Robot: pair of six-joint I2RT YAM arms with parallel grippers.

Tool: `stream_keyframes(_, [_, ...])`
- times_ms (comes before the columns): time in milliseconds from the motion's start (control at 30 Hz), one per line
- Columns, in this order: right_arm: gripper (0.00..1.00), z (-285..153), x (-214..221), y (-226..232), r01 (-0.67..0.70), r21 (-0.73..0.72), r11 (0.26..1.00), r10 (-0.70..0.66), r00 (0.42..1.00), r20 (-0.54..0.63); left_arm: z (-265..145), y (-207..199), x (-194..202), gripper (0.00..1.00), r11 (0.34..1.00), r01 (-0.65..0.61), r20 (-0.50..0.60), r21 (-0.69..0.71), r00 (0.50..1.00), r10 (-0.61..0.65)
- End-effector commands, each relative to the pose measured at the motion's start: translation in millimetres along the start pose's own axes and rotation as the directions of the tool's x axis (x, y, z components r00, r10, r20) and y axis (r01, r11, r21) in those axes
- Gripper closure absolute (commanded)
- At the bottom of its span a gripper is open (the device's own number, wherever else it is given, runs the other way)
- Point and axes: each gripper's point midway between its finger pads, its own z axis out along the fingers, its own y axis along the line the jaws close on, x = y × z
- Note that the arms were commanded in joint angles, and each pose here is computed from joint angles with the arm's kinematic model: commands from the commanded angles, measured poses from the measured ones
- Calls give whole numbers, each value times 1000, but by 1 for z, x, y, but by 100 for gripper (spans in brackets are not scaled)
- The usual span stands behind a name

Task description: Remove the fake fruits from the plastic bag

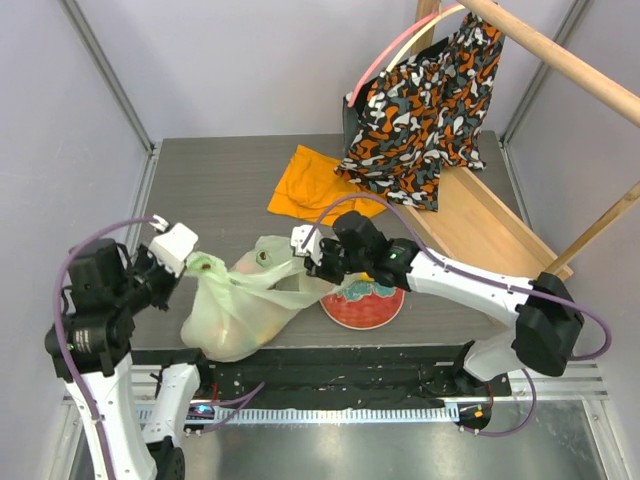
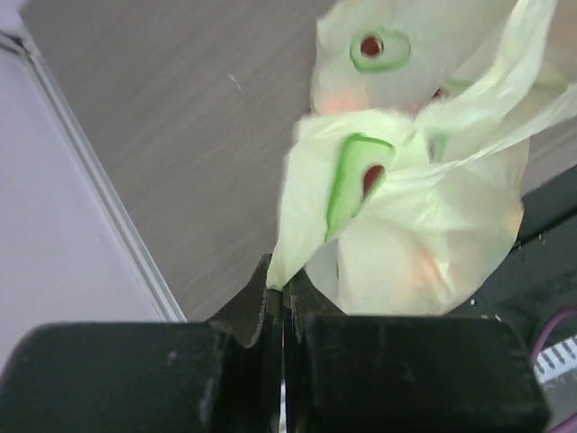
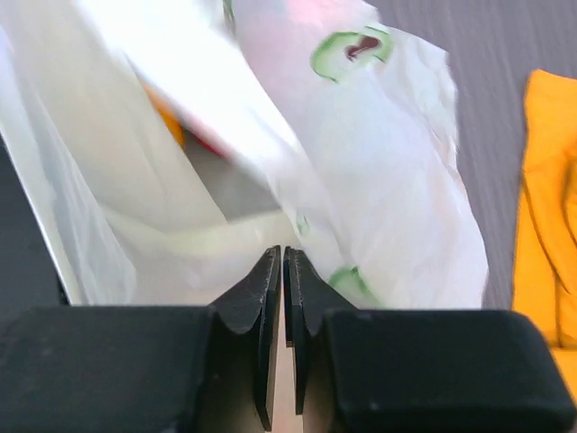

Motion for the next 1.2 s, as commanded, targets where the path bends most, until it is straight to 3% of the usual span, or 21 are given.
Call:
stream_keyframes(0, [85,25,-27,21,-12,-124,992,18,999,45,-12,-54,88,100,984,72,-311,163,950,-18])
stream_keyframes(67, [83,44,-40,13,5,-102,995,-1,999,39,-11,-57,93,100,982,34,-306,184,952,25])
stream_keyframes(233, [75,84,-46,-8,27,-32,999,-27,1000,-4,2,-66,102,100,963,82,-335,255,942,9])
stream_keyframes(400, [73,112,-38,-55,17,189,982,-10,999,-37,5,-55,88,100,977,79,-289,197,957,-19])
stream_keyframes(500, [73,116,-55,-86,-2,329,944,-5,1000,20,6,-55,93,100,985,64,-266,163,964,-19])
stream_keyframes(600, [72,120,-89,-108,-48,374,926,4,993,115,4,-65,113,100,982,40,-305,182,952,18])
stream_keyframes(833, [69,117,-127,-157,-76,470,879,-15,982,187,11,-66,132,100,988,17,-322,155,946,34])
stream_keyframes(900, [64,108,-135,-162,-92,463,882,-5,979,204,12,-67,131,100,988,45,-327,147,945,6])
stream_keyframes(967, [55,98,-143,-147,-92,331,939,20,976,215,14,-69,133,100,985,81,-345,154,938,-23])
stream_keyframes(1067, [50,74,-159,-100,-65,79,995,45,971,235,18,-71,132,100,978,121,-347,167,936,-56])
stream_keyframes(1167, [49,36,-175,-70,-54,-46,997,64,966,250,22,-71,130,100,976,133,-341,170,937,-68])
